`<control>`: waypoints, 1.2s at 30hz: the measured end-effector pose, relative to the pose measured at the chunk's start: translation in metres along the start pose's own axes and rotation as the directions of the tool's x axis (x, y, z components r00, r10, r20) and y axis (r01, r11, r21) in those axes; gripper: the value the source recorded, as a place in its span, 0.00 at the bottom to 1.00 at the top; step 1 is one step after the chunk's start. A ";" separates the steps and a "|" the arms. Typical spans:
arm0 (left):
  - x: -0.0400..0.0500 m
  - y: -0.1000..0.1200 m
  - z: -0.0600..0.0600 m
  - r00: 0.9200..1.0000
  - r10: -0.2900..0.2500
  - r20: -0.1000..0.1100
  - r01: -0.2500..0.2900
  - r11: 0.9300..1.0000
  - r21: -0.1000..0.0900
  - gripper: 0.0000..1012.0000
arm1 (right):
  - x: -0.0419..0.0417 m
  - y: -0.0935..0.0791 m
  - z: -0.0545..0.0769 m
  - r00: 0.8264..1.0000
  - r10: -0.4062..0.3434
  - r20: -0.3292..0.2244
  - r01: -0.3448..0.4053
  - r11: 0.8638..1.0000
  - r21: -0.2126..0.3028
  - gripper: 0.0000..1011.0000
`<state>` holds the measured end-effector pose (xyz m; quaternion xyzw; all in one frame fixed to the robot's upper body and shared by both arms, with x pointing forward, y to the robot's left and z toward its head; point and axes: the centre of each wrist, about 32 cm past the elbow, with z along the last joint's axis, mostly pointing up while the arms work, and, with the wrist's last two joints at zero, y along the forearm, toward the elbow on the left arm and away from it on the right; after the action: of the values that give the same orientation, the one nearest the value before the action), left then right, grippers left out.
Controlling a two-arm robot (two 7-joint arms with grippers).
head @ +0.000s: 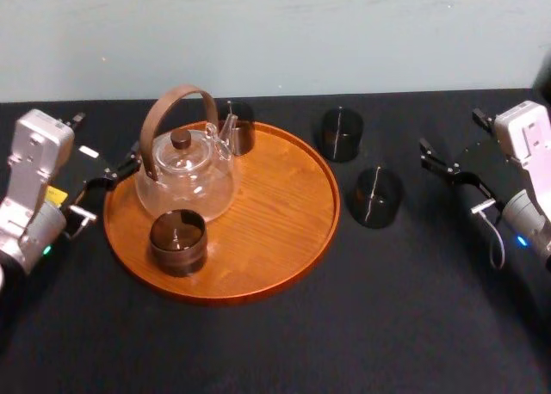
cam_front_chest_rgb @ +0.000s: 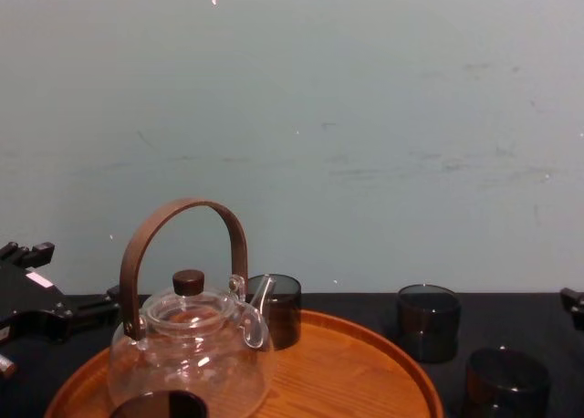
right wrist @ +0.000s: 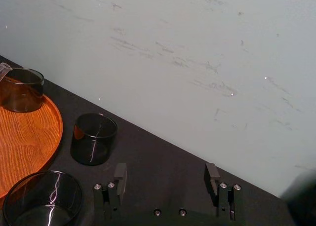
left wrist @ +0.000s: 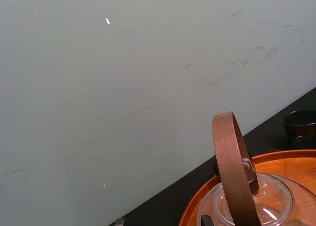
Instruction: Pick up the glass from the table and place it on the tray.
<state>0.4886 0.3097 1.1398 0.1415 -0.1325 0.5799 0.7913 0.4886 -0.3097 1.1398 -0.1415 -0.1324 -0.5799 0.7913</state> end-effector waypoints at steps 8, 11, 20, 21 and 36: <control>0.0000 0.000 0.000 1.000 0.000 0.000 0.000 1.000 0.000 0.99 | 0.0000 0.000 0.000 1.000 0.000 0.000 0.000 1.000 0.000 0.99; 0.0000 0.000 0.000 1.000 0.000 0.000 0.000 1.000 0.000 0.99 | 0.0000 0.000 0.000 1.000 0.000 0.000 0.000 1.000 0.000 0.99; 0.0000 0.000 0.000 1.000 0.000 0.000 0.000 1.000 0.000 0.99 | 0.0000 0.000 0.000 1.000 0.000 0.000 0.000 1.000 0.000 0.99; 0.0000 0.000 0.000 1.000 0.000 0.000 0.000 1.000 0.000 0.99 | 0.0000 0.000 0.000 1.000 0.000 0.000 0.000 1.000 0.000 0.99; 0.0000 0.000 0.000 1.000 0.000 0.000 0.000 1.000 0.000 0.99 | 0.0062 -0.015 0.010 0.986 0.152 -0.072 -0.156 0.987 -0.049 0.99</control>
<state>0.4886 0.3097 1.1398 0.1415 -0.1325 0.5799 0.7913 0.4756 -0.3157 1.1525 -0.1530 -0.0784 -0.5250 0.8336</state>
